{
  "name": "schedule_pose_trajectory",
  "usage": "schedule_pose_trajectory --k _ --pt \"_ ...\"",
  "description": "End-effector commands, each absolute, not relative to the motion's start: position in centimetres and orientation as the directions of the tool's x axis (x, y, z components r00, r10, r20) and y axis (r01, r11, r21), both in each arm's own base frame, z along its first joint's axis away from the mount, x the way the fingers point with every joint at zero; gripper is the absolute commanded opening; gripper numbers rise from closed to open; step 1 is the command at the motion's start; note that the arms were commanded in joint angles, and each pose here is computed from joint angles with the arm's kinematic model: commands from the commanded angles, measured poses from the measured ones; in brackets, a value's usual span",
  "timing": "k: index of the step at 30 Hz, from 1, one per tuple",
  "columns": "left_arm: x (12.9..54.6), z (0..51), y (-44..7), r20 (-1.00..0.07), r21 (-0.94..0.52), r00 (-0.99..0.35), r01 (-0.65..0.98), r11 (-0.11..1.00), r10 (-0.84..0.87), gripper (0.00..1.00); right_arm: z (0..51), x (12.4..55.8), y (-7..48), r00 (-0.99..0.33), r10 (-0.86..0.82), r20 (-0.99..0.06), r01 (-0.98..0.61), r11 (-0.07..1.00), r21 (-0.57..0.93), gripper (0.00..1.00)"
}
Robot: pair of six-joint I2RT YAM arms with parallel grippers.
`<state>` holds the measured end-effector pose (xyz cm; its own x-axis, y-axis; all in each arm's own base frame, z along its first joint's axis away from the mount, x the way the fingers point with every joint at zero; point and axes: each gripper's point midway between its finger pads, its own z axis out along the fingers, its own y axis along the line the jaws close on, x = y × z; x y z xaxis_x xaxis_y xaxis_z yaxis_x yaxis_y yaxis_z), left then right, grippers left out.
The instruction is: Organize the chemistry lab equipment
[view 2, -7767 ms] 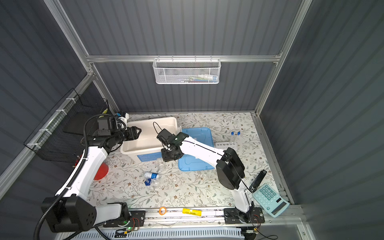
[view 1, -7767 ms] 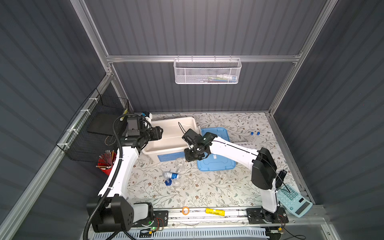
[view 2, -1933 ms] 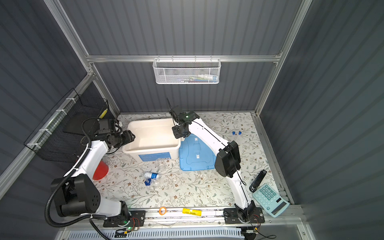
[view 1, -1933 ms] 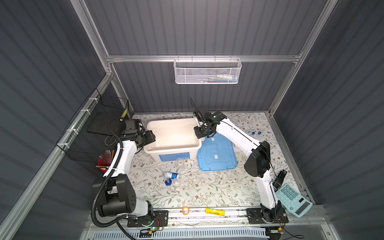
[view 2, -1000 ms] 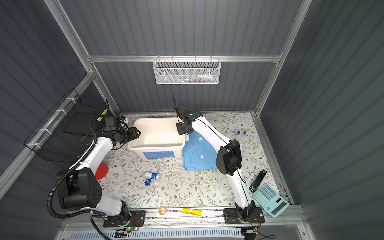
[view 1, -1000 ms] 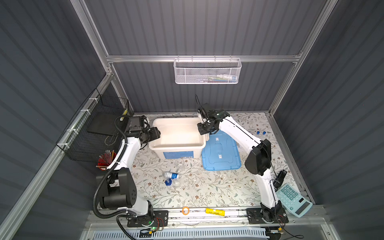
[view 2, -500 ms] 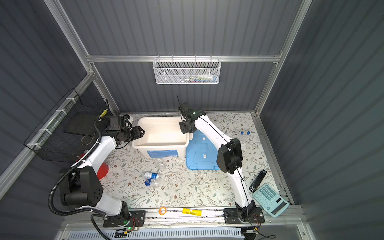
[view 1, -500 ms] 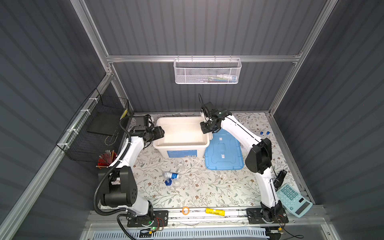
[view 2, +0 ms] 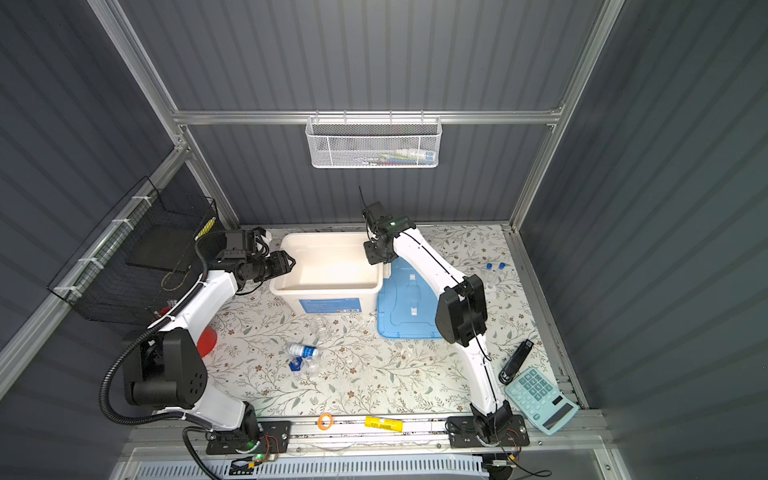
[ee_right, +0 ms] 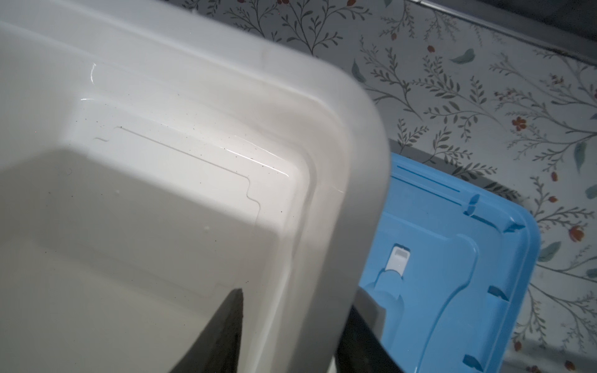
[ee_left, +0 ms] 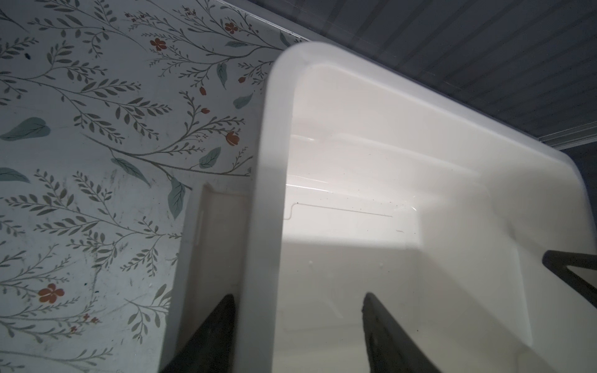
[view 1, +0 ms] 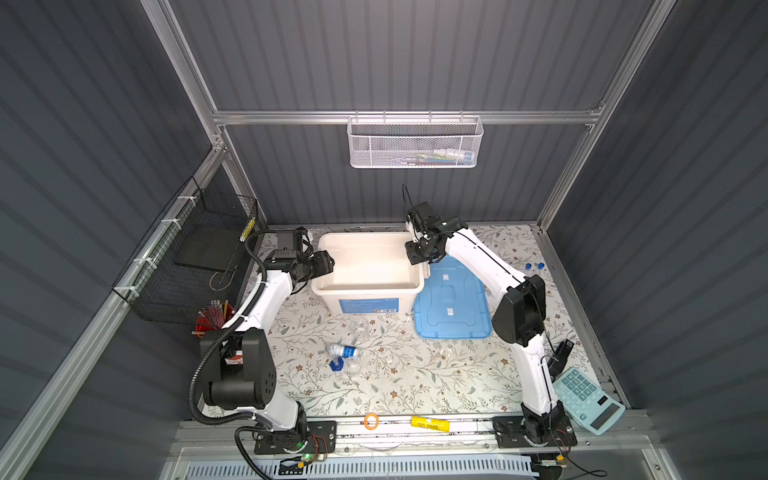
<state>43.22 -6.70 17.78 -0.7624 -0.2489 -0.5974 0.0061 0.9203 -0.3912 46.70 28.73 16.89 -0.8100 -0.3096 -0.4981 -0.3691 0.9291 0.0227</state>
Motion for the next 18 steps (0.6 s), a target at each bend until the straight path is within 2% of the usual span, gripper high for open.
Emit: schedule_pose_trajectory --k 1,4,9,13,18 --pt "42.6 18.6 -7.5 -0.596 -0.399 -0.770 0.038 0.916 -0.228 0.63 20.7 47.2 28.2 -0.767 -0.313 -0.560 -0.379 0.925 0.003 0.54" --pt "42.4 19.5 -7.2 -0.613 -0.383 -0.760 0.044 0.923 -0.218 0.64 22.8 47.4 28.3 -0.743 -0.307 -0.595 -0.387 0.922 0.007 0.60" --pt "42.7 22.1 -6.4 -0.651 -0.372 -0.729 0.061 0.926 -0.213 0.66 27.7 46.1 28.6 -0.711 -0.267 -0.651 -0.393 0.918 0.053 0.60" --pt "42.7 24.9 -5.5 -0.695 -0.352 -0.691 0.084 0.932 -0.200 0.67 29.0 41.6 30.1 -0.713 -0.286 -0.640 -0.424 0.903 0.069 0.60" --pt "41.5 27.3 -4.9 -0.734 -0.332 -0.653 0.108 0.937 -0.185 0.69 27.8 33.9 33.8 -0.735 -0.353 -0.580 -0.497 0.861 0.107 0.60"
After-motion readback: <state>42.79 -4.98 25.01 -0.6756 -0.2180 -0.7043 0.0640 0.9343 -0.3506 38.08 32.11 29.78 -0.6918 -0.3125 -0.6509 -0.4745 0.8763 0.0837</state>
